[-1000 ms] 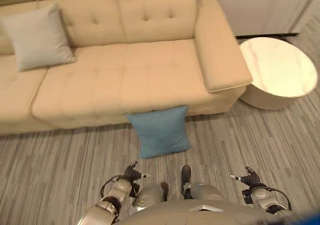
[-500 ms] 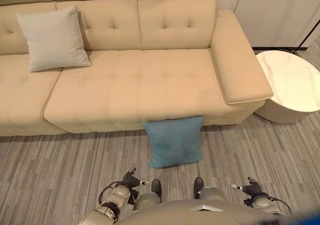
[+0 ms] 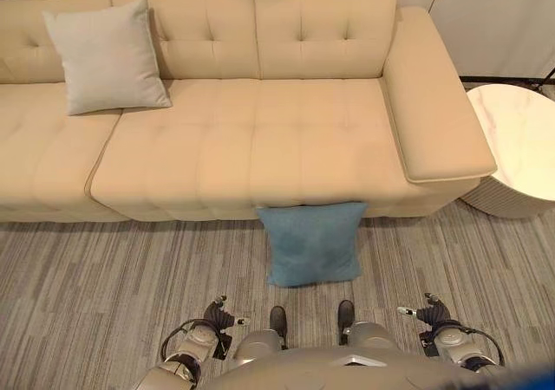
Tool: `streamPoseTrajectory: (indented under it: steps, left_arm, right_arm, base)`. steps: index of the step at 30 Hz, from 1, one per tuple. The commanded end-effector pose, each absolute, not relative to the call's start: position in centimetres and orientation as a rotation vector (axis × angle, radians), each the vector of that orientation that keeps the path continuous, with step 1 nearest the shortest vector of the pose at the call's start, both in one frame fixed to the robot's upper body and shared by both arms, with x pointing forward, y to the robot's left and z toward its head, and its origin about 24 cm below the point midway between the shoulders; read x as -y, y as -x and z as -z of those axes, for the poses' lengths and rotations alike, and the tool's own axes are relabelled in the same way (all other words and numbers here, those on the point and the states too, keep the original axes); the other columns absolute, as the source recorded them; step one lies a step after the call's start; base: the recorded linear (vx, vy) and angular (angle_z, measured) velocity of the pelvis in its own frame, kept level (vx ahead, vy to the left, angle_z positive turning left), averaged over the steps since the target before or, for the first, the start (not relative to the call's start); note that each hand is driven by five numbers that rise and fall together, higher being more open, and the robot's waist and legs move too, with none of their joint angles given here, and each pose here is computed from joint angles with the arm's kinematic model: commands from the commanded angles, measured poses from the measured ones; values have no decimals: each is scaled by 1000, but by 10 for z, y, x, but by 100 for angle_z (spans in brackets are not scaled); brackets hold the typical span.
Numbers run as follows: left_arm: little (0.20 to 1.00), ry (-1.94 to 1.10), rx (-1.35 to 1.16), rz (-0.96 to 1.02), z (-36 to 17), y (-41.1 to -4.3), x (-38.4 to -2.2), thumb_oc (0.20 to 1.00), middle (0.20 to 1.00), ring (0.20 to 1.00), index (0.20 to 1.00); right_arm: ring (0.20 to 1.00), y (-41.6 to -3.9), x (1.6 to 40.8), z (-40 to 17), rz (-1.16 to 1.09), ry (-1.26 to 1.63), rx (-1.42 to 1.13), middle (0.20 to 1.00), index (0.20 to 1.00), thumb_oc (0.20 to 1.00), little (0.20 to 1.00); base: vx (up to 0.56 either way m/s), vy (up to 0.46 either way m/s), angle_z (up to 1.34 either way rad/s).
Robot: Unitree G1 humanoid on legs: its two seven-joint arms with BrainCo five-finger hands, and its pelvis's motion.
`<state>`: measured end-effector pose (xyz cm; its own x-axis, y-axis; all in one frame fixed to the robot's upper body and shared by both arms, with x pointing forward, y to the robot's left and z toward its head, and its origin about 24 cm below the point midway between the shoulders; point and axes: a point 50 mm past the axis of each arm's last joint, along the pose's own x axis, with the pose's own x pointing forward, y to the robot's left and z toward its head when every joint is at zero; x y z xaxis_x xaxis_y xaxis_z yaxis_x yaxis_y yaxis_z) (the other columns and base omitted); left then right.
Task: Pick up all the scattered cushions and arrange them neatly on the sofa.
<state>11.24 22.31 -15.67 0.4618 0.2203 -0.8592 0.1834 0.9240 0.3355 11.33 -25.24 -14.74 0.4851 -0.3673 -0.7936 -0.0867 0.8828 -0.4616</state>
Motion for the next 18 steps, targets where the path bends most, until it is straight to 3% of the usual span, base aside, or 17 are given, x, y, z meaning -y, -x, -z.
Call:
streamPoseTrajectory:
  steps: [1,6,10,18]
  left_arm:
    - [1000,-390,-1049,-67,152,-124,-227,1000,1000,1000,1000]
    - [1000,-334,-950,-128,141,-149,-226,1000,1000,1000,1000]
    - [1000,-269,-685,-195,106,-212,-219,1000,1000,1000,1000]
    - [1000,-164,-408,-242,55,-274,-200,1000,1000,1000,1000]
  right_arm:
    - [1000,-109,260,146,195,512,-1066,1000,1000,1000,1000]
    - [1000,-128,262,139,242,488,-992,1000,1000,1000,1000]
    - [1000,-181,265,111,322,458,-779,1000,1000,1000,1000]
    - [1000,-266,243,48,390,374,-403,1000,1000,1000,1000]
  base:
    - [60,-109,14]
    - [-88,-75,13]
    - [-266,-40,29]
    - [-128,10,11]
